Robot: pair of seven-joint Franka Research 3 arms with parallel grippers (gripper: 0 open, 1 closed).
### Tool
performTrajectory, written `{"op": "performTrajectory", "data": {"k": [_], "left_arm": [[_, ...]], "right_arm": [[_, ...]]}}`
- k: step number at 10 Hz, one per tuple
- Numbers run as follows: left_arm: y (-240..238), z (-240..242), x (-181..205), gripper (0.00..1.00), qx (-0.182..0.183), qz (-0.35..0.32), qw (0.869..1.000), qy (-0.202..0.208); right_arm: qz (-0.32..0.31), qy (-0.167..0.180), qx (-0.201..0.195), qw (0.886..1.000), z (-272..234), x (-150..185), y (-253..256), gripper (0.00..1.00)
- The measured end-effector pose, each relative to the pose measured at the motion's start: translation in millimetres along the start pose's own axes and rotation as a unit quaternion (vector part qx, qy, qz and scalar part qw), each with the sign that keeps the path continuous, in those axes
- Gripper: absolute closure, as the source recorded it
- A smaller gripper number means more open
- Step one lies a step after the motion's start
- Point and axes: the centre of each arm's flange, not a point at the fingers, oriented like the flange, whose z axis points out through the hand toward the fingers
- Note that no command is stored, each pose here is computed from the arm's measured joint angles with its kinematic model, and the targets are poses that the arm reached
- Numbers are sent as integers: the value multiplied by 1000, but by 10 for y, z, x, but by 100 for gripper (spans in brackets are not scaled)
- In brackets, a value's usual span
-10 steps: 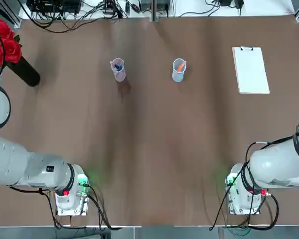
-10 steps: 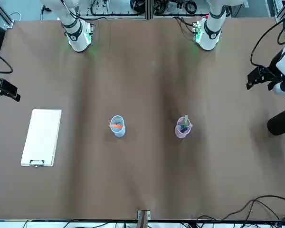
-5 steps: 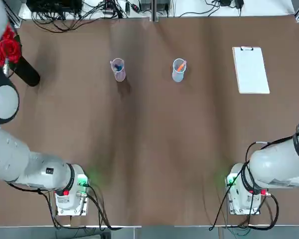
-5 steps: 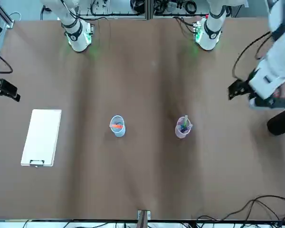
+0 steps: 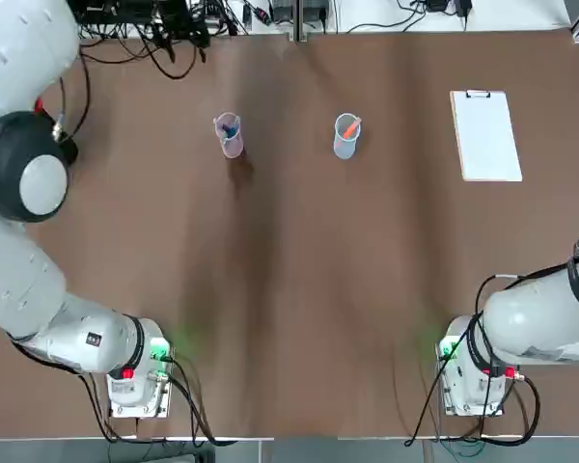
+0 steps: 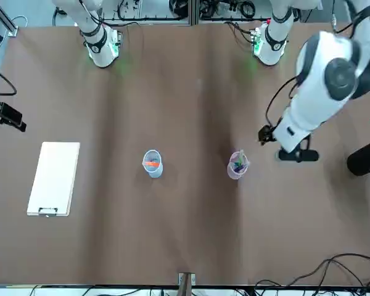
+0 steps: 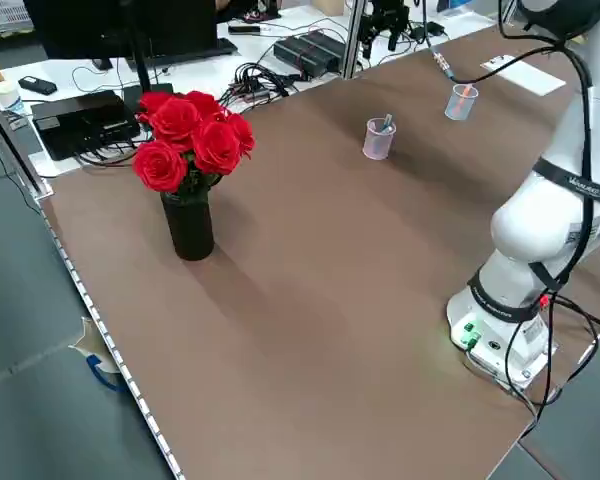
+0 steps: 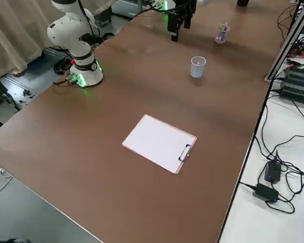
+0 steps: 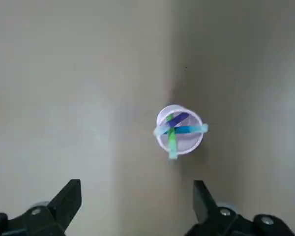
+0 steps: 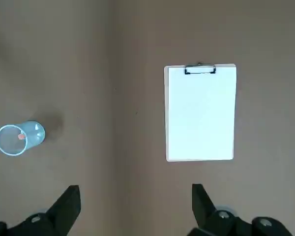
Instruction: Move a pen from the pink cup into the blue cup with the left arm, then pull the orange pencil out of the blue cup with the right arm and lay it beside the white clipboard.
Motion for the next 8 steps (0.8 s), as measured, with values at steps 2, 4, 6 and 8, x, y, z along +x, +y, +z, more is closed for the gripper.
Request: {"op": "performTrajectory", "data": {"k": [2,4,6,8], "left_arm": [[374,397,39,0,20,-10,1000,0],[720,729,52,0,25,-33,999,9],[1072,1092,-23,2,69,-41,997,20],[1317,1444,-106,6,98,-39,994,21]], "right_arm": [[0,0,0,1000,1,0,1,0],[0,0,0,1000,2,0,2,0],[0,0,0,1000,3,0,3,0],[0,-1,0,1000,4,0,2,0]]}}
